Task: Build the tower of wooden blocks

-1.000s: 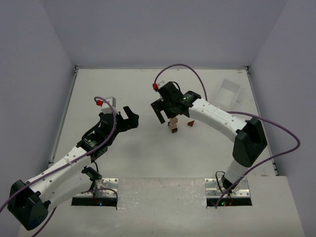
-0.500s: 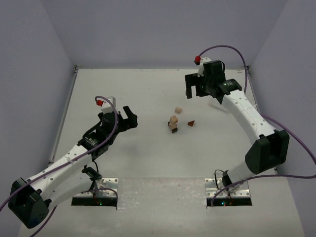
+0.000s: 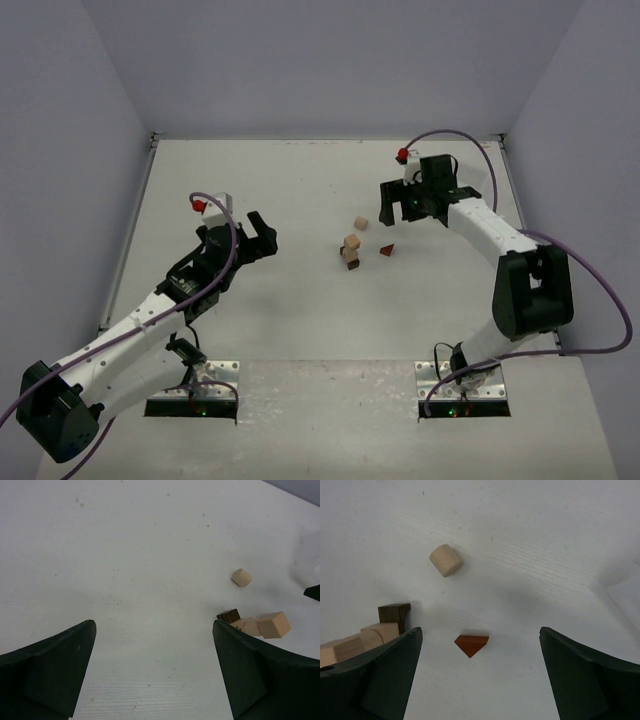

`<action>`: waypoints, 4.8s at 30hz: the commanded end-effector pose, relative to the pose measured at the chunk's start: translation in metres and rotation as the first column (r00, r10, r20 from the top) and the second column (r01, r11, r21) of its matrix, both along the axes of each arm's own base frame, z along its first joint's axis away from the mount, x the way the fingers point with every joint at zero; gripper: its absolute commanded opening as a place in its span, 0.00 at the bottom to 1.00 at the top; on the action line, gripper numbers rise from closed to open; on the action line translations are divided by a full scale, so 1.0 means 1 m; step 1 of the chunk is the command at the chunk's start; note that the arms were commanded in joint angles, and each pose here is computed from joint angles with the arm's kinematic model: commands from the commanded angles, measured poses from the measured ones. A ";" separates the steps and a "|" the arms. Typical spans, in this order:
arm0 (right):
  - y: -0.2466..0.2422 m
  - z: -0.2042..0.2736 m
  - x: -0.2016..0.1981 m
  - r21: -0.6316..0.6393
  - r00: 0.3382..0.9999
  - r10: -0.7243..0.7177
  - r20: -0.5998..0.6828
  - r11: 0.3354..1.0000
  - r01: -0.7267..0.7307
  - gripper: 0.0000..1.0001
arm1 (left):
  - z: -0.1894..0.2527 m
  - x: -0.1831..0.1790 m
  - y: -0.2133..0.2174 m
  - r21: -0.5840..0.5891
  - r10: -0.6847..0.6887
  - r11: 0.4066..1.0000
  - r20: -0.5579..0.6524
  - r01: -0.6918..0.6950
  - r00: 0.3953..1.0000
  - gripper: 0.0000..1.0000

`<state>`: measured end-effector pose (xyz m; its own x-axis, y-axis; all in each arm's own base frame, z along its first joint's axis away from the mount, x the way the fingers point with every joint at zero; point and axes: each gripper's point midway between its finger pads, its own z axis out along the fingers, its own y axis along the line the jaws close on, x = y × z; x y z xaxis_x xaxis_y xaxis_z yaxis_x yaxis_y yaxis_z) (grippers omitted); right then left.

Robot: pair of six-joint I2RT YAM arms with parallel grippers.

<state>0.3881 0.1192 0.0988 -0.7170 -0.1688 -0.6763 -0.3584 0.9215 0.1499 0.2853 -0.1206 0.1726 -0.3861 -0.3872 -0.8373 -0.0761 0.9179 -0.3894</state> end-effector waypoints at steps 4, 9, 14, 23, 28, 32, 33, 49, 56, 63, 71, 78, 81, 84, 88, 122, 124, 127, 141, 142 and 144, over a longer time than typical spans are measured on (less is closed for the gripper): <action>0.034 -0.009 0.031 0.074 0.968 0.200 0.150 0.974 -0.213 0.99 | 0.017 0.010 -0.001 -0.019 0.016 1.000 0.039 -0.015 0.999 1.00; 0.044 -0.038 0.042 0.062 0.953 0.283 0.110 0.955 -0.291 0.93 | 0.015 0.012 -0.001 -0.006 0.019 1.000 0.033 -0.019 0.999 1.00; 0.059 -0.059 0.043 0.012 0.930 0.348 0.120 0.936 -0.352 0.93 | 0.014 0.014 -0.003 -0.002 0.009 1.000 0.037 -0.009 0.999 1.00; 0.076 -0.073 0.049 -0.061 0.902 0.412 0.130 0.911 -0.408 0.89 | 0.012 0.015 -0.001 0.007 0.018 1.000 0.032 -0.018 0.999 1.00; 0.079 -0.077 0.053 -0.099 0.899 0.421 0.119 0.906 -0.411 0.75 | 0.012 0.013 0.001 0.008 0.022 1.000 0.031 -0.023 0.999 1.00; 0.079 -0.080 0.050 -0.098 0.899 0.427 0.099 0.903 -0.418 0.60 | 0.012 0.011 0.001 0.004 0.022 1.000 0.034 -0.022 0.999 1.00; 0.080 -0.080 0.050 -0.096 0.896 0.432 0.099 0.901 -0.424 0.55 | 0.012 0.011 0.002 0.003 0.022 1.000 0.036 -0.022 0.999 1.00; 0.050 -0.018 0.072 -0.242 0.886 0.372 0.276 0.919 -0.310 0.08 | 0.031 0.009 -0.003 -0.032 -0.003 0.999 0.064 0.005 0.998 1.00; 0.054 0.059 0.019 -0.149 0.813 0.374 0.446 0.927 -0.345 0.08 | 0.059 -0.011 -0.045 -0.147 -0.242 0.954 0.148 0.263 0.959 1.00; 0.101 0.132 -0.089 -0.102 0.592 0.508 0.626 0.806 -0.584 0.10 | 0.100 -0.043 -0.098 -0.227 -0.521 0.784 0.264 0.578 0.811 1.00; 0.154 0.116 -0.186 -0.016 0.442 0.601 0.665 0.603 -0.797 0.11 | 0.116 -0.087 -0.130 -0.263 -0.703 0.552 0.364 0.791 0.612 1.00; 0.172 0.114 -0.203 -0.030 0.395 0.611 0.686 0.566 -0.824 0.11 | 0.102 -0.095 -0.150 -0.292 -0.741 0.506 0.335 0.812 0.582 0.95; 0.174 0.119 -0.200 -0.037 0.393 0.595 0.701 0.581 -0.813 0.11 | 0.094 -0.095 -0.156 -0.298 -0.749 0.508 0.310 0.808 0.585 0.93; 0.174 0.128 -0.198 -0.033 0.392 0.573 0.720 0.592 -0.805 0.11 | 0.089 -0.095 -0.161 -0.300 -0.752 0.514 0.293 0.804 0.590 0.93; 0.174 0.133 -0.197 -0.029 0.387 0.558 0.734 0.595 -0.803 0.11 | 0.085 -0.094 -0.165 -0.299 -0.757 0.517 0.278 0.802 0.591 0.89; 0.171 0.104 -0.198 0.036 0.479 0.566 0.671 0.621 -0.783 0.47 | 0.074 -0.082 -0.173 -0.326 -0.734 0.556 0.241 0.765 0.635 0.00; 0.164 0.095 -0.192 0.043 0.537 0.548 0.641 0.673 -0.739 0.77 | 0.079 -0.078 -0.172 -0.310 -0.720 0.576 0.246 0.756 0.649 0.00; 0.136 0.081 -0.165 0.092 0.730 0.388 0.563 0.848 -0.522 0.99 | 0.083 -0.060 -0.164 -0.260 -0.668 0.662 0.219 0.703 0.711 0.00; -0.045 -0.015 -0.138 0.126 0.877 -0.458 0.145 0.888 0.443 0.99 | 0.056 0.015 -0.190 0.031 -0.548 0.835 -0.044 0.550 0.835 0.00; -0.052 -0.019 -0.138 0.126 0.863 -0.486 0.138 0.873 0.471 0.99 | 0.052 0.016 -0.194 0.049 -0.555 0.828 -0.063 0.558 0.829 0.00; -0.063 -0.023 -0.138 0.116 0.840 -0.525 0.137 0.851 0.512 0.99 | 0.051 0.019 -0.200 0.095 -0.561 0.819 -0.076 0.566 0.824 0.00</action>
<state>0.2520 0.0749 0.0834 -0.5729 0.1454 -0.8066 0.0155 0.9859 0.1667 0.2947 -0.3213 0.2215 -0.5890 -0.0891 -0.8032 0.4501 0.7893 -0.4177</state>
